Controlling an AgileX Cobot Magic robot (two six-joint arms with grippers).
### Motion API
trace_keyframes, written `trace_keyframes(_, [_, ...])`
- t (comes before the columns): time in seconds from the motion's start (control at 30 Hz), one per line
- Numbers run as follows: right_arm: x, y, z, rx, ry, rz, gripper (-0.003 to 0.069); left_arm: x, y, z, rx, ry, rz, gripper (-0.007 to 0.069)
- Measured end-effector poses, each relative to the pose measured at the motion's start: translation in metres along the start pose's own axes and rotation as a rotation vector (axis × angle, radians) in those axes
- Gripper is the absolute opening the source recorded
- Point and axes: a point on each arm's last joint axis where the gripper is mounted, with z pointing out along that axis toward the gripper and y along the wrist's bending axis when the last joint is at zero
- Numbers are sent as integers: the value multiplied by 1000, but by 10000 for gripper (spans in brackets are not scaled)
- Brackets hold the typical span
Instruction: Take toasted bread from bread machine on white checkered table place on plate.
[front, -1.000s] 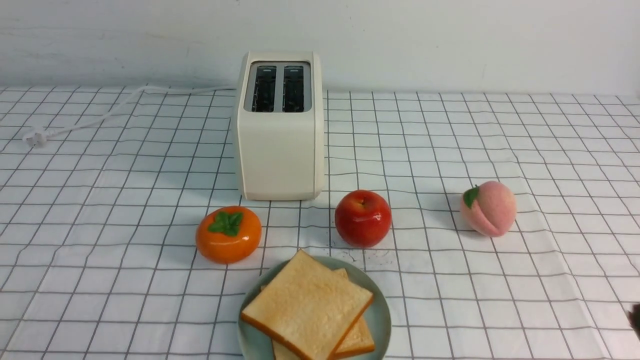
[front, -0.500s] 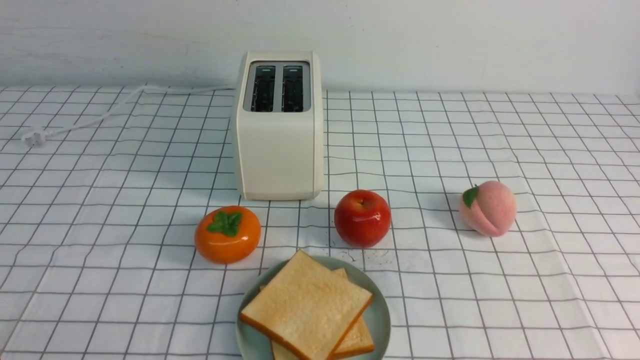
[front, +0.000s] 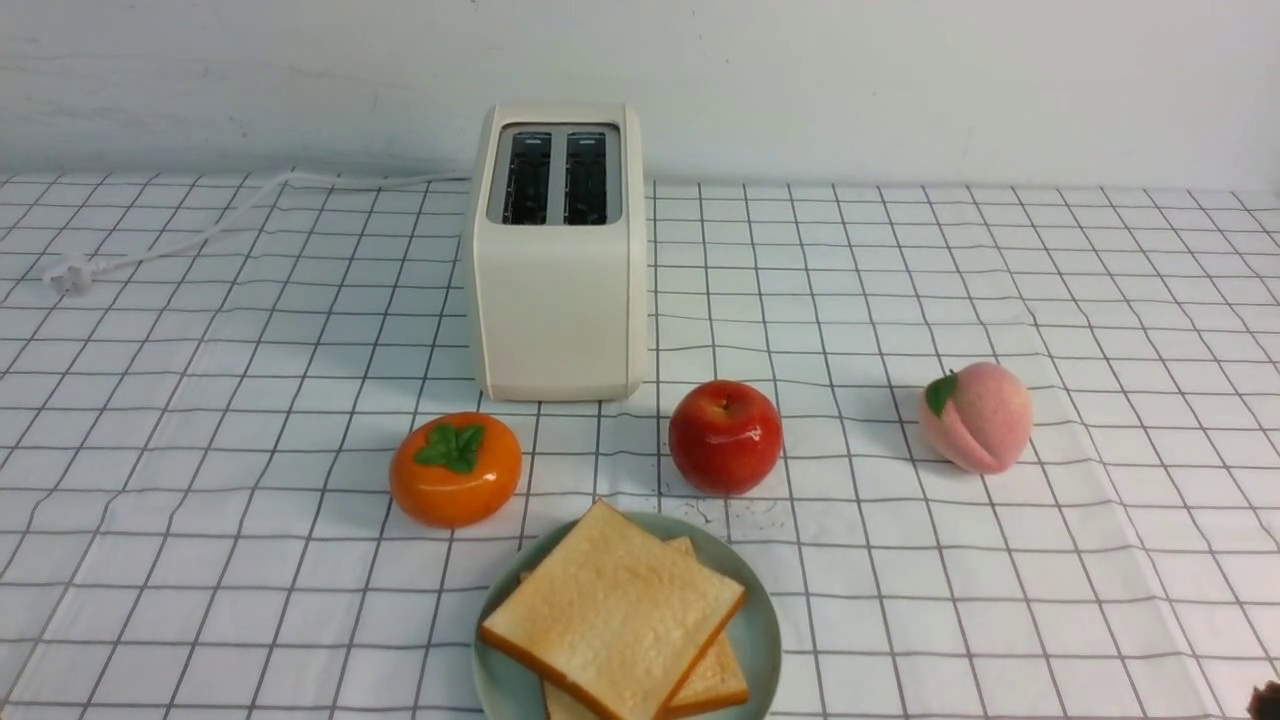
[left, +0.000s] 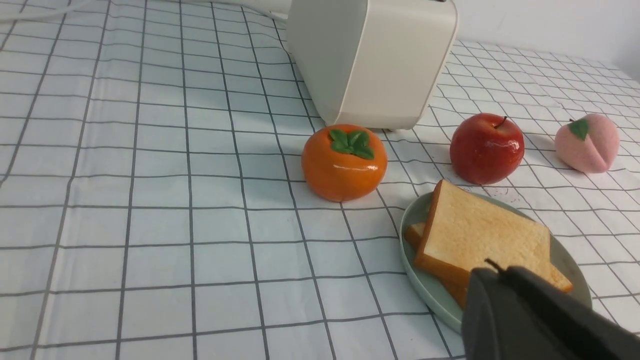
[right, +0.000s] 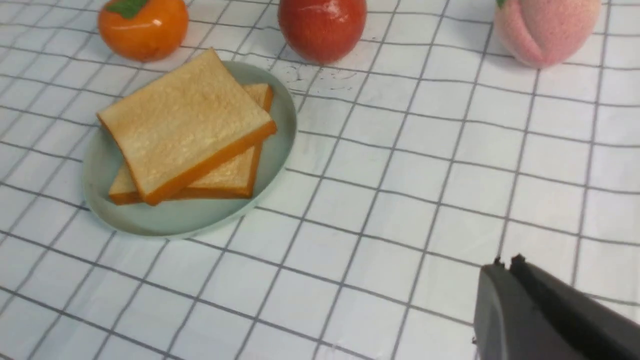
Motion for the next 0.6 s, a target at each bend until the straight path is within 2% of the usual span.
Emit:
trace_keyframes(0.13, [13, -10, -3, 87, -77, 0, 8, 0, 0, 0, 1, 0, -1, -13])
trace_keyframes(0.3, [50, -26, 0, 236, -187, 68, -1, 0, 0, 0, 1, 0, -2, -13])
trace_keyframes(0.47, [90, -38, 18, 310, -249, 49, -7, 0, 0, 0, 2, 2, -4, -13])
trace_keyframes(0.6, [93, -39, 20, 322, -245, 39, -7, 0, 0, 0, 2, 2, -4, -13])
